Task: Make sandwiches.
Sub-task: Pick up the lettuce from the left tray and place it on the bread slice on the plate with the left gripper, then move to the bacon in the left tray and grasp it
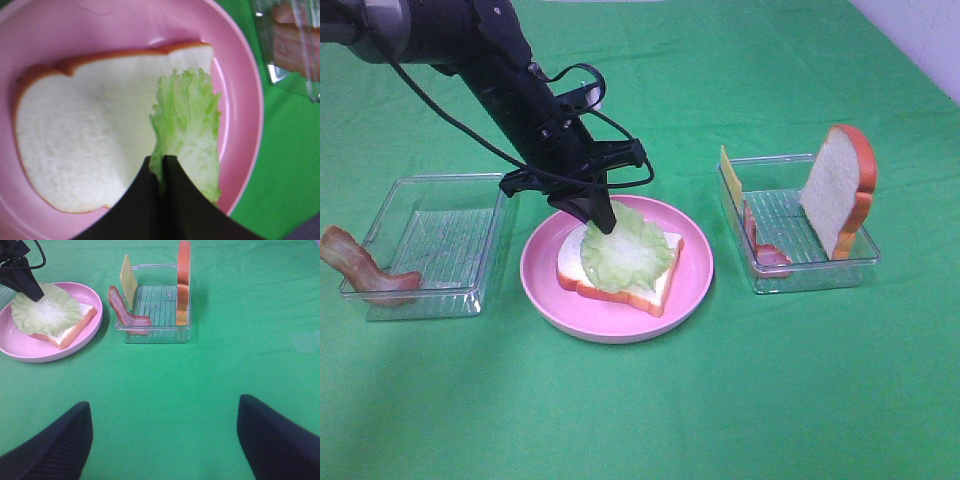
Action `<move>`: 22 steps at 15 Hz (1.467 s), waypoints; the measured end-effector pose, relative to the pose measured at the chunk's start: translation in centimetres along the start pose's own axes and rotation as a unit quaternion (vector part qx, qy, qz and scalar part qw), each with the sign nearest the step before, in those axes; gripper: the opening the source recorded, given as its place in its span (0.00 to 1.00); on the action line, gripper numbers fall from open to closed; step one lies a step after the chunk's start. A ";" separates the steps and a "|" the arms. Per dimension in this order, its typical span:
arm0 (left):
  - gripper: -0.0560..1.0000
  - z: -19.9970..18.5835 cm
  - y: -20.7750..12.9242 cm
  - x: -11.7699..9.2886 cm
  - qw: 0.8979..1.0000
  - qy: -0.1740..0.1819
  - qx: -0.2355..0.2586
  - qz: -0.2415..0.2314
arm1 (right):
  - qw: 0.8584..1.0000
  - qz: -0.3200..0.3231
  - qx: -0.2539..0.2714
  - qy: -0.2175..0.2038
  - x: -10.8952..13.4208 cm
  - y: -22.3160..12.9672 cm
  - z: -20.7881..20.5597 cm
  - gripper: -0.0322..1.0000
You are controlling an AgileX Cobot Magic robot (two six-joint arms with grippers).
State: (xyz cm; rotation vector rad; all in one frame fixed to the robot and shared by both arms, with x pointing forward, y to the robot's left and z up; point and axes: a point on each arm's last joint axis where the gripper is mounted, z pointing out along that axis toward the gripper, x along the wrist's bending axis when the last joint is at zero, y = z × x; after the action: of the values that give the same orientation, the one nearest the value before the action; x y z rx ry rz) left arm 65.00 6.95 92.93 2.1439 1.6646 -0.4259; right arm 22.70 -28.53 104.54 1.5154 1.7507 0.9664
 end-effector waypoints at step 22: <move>0.83 -12.6 2.4 -0.5 0.965 0.236 -0.105 0.049 | 1.000 0.000 0.000 0.000 0.0 0.0 0.0 0.75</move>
State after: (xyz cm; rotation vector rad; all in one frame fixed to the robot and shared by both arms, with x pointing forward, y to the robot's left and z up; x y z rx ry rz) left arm 67.21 12.07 104.46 2.2659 1.7303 0.3081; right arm 22.70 -28.53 104.54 1.5154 1.7507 0.9664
